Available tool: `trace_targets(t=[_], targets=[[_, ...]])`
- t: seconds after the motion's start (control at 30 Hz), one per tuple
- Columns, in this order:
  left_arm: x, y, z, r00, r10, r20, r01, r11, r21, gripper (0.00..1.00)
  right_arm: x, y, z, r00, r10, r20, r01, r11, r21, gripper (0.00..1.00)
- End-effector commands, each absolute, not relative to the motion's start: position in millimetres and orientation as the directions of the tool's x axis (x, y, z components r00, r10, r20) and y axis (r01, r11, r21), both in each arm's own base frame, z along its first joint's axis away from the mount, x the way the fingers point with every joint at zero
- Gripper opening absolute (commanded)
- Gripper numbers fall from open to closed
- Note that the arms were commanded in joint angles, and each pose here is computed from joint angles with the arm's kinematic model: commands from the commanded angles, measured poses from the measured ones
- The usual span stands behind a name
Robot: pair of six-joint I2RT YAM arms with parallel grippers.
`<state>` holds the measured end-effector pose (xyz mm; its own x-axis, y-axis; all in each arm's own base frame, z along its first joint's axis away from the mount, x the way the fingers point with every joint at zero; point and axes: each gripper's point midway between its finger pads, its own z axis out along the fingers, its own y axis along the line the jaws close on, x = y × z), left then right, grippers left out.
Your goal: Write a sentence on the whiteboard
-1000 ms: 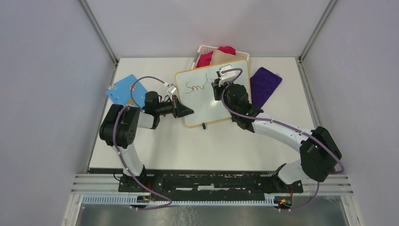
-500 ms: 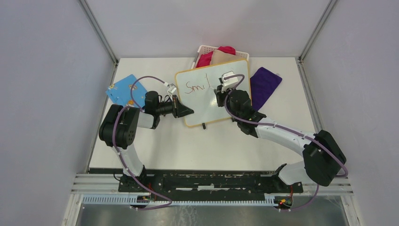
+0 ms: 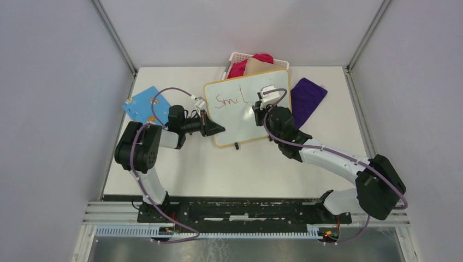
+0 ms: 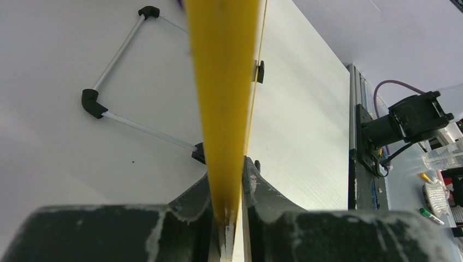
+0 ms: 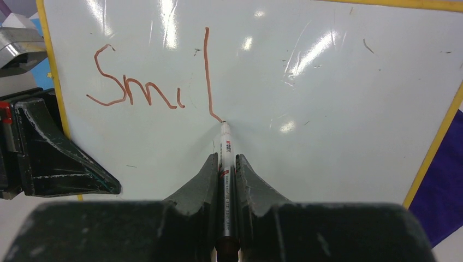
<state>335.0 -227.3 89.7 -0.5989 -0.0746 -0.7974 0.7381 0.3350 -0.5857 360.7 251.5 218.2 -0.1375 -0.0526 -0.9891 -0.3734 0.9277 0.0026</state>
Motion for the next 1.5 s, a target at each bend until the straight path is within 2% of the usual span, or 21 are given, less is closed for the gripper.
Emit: trace_targets(t=[0.0,0.27,0.97,1.47], targets=[[337.8,-226.7,71.5,-0.614,-0.045,-0.788,0.712,0.398,-0.578,0.02,361.9,244.3,253.2,-0.06,0.011,-0.998,-0.35,0.936,0.032,0.0],[338.0,-226.4,70.7,-0.615,-0.042,-0.787,0.712,0.4,-0.577,0.02,367.6,251.6,270.9,-0.03,0.032,-0.999,-0.362,0.931,0.04,0.0],[337.7,-225.9,69.0,-0.617,-0.038,-0.786,0.71,0.403,-0.577,0.02,383.8,235.3,249.2,-0.073,0.012,-0.997,-0.3,0.953,0.034,0.0],[337.0,-226.7,67.6,-0.62,-0.033,-0.784,0.709,0.404,-0.578,0.02,393.2,231.4,264.0,-0.049,0.025,-0.998,-0.285,0.958,0.038,0.0]])
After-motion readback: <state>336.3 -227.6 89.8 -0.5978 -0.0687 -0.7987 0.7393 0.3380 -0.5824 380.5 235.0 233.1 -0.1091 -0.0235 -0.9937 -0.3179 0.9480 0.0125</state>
